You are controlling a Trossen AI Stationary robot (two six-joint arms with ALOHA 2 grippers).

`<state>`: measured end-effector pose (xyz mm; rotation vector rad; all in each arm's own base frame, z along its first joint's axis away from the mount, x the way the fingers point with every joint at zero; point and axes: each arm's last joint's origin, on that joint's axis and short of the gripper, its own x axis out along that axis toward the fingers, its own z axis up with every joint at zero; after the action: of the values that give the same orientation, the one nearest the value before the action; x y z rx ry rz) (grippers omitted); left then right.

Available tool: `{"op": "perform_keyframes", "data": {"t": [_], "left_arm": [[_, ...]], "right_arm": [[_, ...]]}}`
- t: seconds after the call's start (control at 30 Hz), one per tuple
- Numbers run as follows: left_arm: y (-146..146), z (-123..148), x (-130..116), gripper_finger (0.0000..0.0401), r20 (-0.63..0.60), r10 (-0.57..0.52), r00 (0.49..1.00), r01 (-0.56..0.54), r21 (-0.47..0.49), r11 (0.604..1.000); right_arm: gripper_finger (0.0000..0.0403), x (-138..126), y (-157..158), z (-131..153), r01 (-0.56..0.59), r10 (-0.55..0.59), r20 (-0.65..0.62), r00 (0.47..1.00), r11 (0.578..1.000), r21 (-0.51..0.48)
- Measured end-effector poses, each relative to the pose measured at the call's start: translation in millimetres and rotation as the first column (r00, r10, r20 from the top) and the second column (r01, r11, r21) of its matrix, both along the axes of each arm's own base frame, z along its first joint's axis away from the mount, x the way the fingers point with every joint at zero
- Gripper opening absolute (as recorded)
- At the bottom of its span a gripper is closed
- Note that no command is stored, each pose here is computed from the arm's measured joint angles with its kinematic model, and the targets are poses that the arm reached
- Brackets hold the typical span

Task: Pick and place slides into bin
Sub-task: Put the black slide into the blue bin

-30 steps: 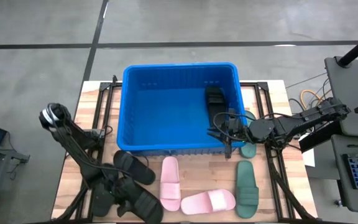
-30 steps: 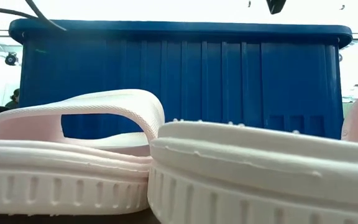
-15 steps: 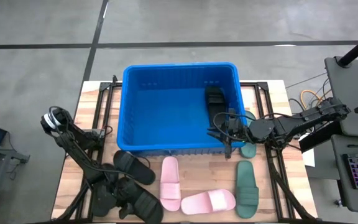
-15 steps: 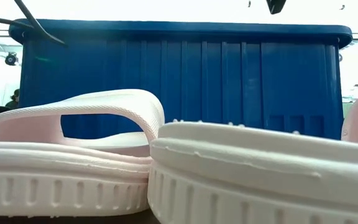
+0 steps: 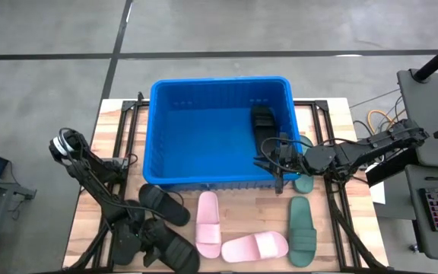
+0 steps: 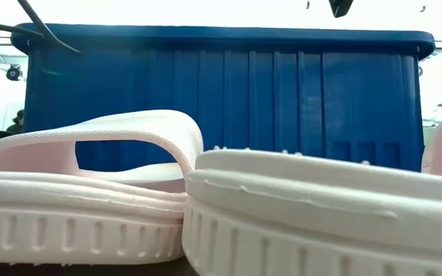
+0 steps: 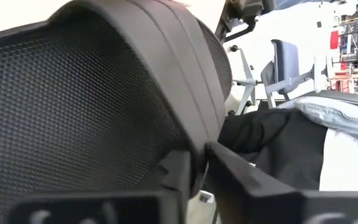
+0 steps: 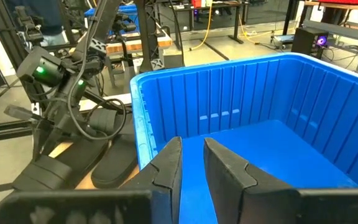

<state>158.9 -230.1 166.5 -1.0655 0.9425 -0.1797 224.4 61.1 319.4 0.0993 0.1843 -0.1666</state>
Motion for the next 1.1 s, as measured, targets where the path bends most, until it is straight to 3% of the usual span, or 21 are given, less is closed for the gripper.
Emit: {"op": "perform_keyframes", "data": {"t": [0.07, 0.4, 0.6, 1.1], "left_arm": [[1, -1, 0, 0.0008, 0.001, 0.0, 1.0, 0.0, -0.002, 1.0], [7, 4, -9, 0.0002, -0.033, -0.102, 0.994, 0.1, -0.051, 0.994], [17, 32, -15, 0.0001, 0.091, -0.142, 0.986, 0.15, -0.087, 0.985], [42, 85, -28, 0.0, 0.275, -0.075, 0.958, 0.134, -0.202, 0.97]], "right_arm": [[0.0058, 0, 0, 0, 0.0, 0.0, 0.0, 1.0, 1.0, 0.0], [0.0057, 0, 0, 0, 0.0, 0.0, 0.0, 1.0, 1.0, 0.0], [0.0057, 0, 0, 0, 0.0, 0.0, 0.0, 1.0, 1.0, -0.001], [0.0057, 0, 0, 0, -0.005, 0.005, -0.005, 1.0, 1.0, -0.027]]}}
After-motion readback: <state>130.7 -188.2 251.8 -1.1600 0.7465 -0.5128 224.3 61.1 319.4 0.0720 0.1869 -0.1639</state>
